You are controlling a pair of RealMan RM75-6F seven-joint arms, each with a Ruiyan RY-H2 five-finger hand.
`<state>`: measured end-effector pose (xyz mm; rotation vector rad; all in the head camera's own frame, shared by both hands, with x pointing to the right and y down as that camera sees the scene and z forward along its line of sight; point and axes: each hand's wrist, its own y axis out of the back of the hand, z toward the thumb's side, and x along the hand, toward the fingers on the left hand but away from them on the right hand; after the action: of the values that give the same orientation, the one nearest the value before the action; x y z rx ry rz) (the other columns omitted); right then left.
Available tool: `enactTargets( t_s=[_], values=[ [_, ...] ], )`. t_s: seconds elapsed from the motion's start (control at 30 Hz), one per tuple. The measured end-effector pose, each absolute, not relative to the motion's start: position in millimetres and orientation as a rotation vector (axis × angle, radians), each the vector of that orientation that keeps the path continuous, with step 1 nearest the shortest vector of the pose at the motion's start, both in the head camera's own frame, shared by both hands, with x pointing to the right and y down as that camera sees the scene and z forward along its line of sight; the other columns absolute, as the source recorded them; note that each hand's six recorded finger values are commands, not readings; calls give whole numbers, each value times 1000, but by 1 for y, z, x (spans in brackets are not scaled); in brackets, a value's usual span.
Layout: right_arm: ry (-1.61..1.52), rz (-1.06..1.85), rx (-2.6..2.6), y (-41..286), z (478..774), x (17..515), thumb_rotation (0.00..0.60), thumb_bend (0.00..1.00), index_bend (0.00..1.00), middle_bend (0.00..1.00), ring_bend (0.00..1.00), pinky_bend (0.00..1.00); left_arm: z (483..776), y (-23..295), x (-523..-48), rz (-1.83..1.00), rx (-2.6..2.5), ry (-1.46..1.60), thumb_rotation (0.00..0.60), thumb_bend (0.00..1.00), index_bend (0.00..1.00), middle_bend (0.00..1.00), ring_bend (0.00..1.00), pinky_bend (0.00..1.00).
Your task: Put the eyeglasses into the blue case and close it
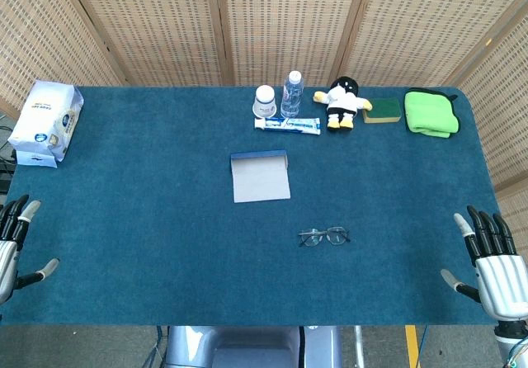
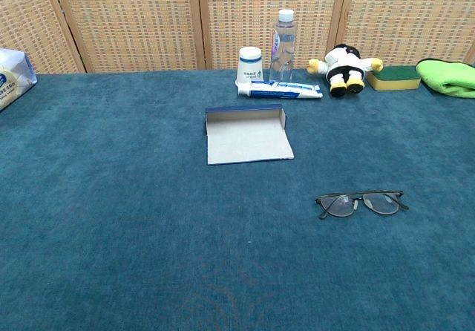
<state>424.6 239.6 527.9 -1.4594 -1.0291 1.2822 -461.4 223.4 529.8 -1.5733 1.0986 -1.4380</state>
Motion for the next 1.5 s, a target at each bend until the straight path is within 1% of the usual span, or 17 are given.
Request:
enactTargets(
  t_s=[0.2,0.37,0.5,0.7,0.77,0.87,0.93,1.13,1.27,1.5],
  values=[
    [-1026,1283,-1461,240,529,424,600,17,1,0,0,0,528,224,-462,-1433,-1577,1102,600,0,0,0,0,0],
    [-1021,1288,-1464,240,531,425,600,49,25,0,0,0,530,224,-462,-1434,-1582,1097,600,0,0,0,0,0],
    [-1015,1295,-1472,239,533,425,600,53,35,0,0,0,530,223,-460,-1425,-1583,1096,600,0,0,0,0,0],
    [-1001,1295,-1550,234,544,419,600,107,117,0,0,0,529,224,-459,-1421,-1585,1097,600,0,0,0,0,0],
    [-973,1297,-1595,230,552,414,600,125,145,0,0,0,529,225,-459,-1421,-1586,1094,600,0,0,0,0,0],
    [-910,1298,-1649,222,566,403,600,209,201,0,0,0,528,225,-458,-1415,-1585,1096,600,0,0,0,0,0],
    [-859,1287,-1673,213,574,392,600,244,234,0,0,0,528,225,-458,-1413,-1583,1099,600,0,0,0,0,0],
    [-716,1230,-1701,191,595,351,600,260,320,0,0,0,528,225,-460,-1422,-1572,1111,600,0,0,0,0,0],
    [-612,1197,-1702,189,613,326,600,262,344,0,0,0,529,223,-462,-1428,-1561,1125,600,0,0,0,0,0],
    [-448,1186,-1698,187,654,285,600,345,355,0,0,0,530,224,-463,-1443,-1558,1125,600,0,0,0,0,0]
  ],
)
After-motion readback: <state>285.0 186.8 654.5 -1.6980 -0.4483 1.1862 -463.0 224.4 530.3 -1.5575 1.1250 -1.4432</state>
